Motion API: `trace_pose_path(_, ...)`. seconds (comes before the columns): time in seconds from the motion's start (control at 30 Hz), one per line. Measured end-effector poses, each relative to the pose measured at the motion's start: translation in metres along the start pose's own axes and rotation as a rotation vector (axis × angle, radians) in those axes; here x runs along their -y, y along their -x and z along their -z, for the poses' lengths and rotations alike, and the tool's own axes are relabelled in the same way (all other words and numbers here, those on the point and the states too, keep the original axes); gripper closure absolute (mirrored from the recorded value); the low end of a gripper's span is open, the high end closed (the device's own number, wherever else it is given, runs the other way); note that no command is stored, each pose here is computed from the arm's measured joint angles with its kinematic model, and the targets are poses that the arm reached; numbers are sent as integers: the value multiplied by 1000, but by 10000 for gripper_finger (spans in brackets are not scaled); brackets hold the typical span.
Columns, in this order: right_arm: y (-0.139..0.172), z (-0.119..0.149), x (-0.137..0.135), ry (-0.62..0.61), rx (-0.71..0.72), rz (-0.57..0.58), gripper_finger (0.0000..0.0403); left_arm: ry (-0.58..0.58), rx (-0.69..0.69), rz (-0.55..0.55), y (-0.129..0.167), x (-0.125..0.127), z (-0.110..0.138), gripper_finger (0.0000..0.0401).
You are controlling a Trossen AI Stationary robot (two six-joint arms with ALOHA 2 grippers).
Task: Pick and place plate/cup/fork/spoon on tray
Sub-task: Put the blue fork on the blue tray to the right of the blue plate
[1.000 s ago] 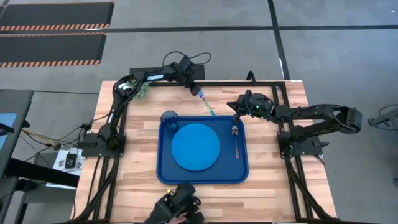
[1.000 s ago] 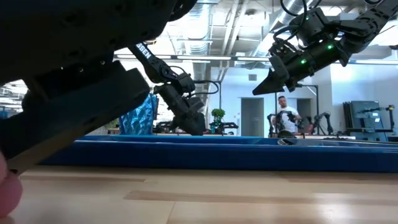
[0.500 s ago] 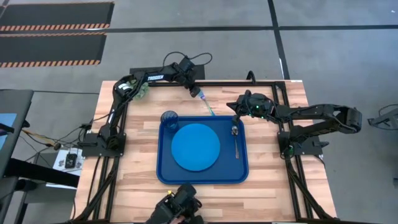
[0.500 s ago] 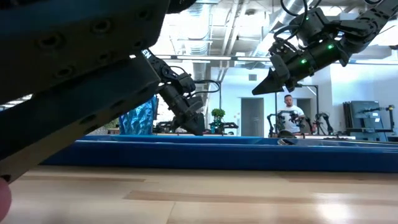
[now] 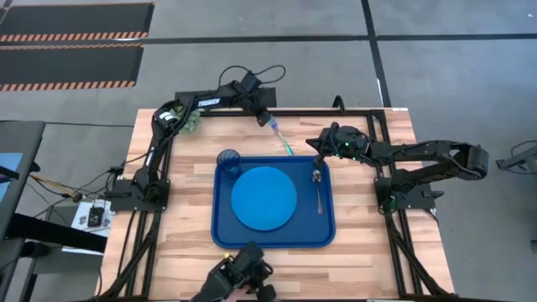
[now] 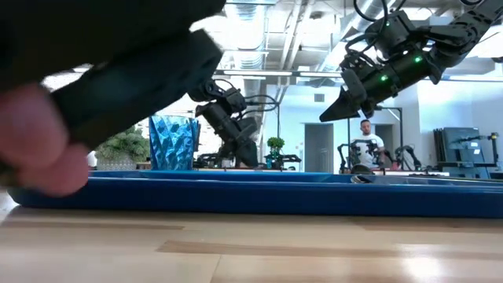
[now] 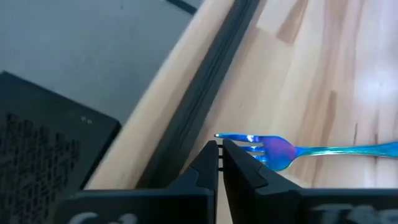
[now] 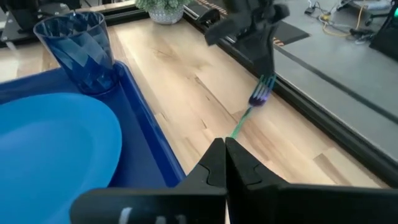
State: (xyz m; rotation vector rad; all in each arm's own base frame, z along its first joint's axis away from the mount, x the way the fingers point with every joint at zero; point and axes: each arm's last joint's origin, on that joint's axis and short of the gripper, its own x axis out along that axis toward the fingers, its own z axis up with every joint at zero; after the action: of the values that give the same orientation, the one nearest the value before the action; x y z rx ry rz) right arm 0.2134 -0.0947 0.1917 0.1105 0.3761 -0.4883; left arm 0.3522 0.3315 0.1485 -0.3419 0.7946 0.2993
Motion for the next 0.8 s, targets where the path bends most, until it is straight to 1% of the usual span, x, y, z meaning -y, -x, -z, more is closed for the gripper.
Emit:
trace_pose_path(0.17, -2, -5, 0, -72, 10, 4, 390, -13, 24, 7, 7, 3, -16, 401)
trace_pose_path(0.23, -5, -9, -1, -112, 12, 5, 376, -18, 30, 9, 11, 5, -23, 401)
trace_pose_path(0.33, -17, -14, -1, -150, -7, 18, 341, -22, 31, 23, 17, 9, -33, 401)
trace_pose_path(0.47, -42, -24, 2, -165, -90, 57, 290, -10, 40, 59, 24, 13, -43, 401)
trace_pose_path(0.6, -75, -35, 15, -196, -161, 114, 247, -6, 37, 68, 28, 14, -47, 401)
trace_pose_path(0.7, -100, -36, 29, -215, -214, 157, 228, 0, 37, 87, 28, 14, -47, 401)
trace_pose_path(0.8, -123, -31, 39, -231, -276, 189, 222, 0, 33, 90, 28, 15, -46, 401)
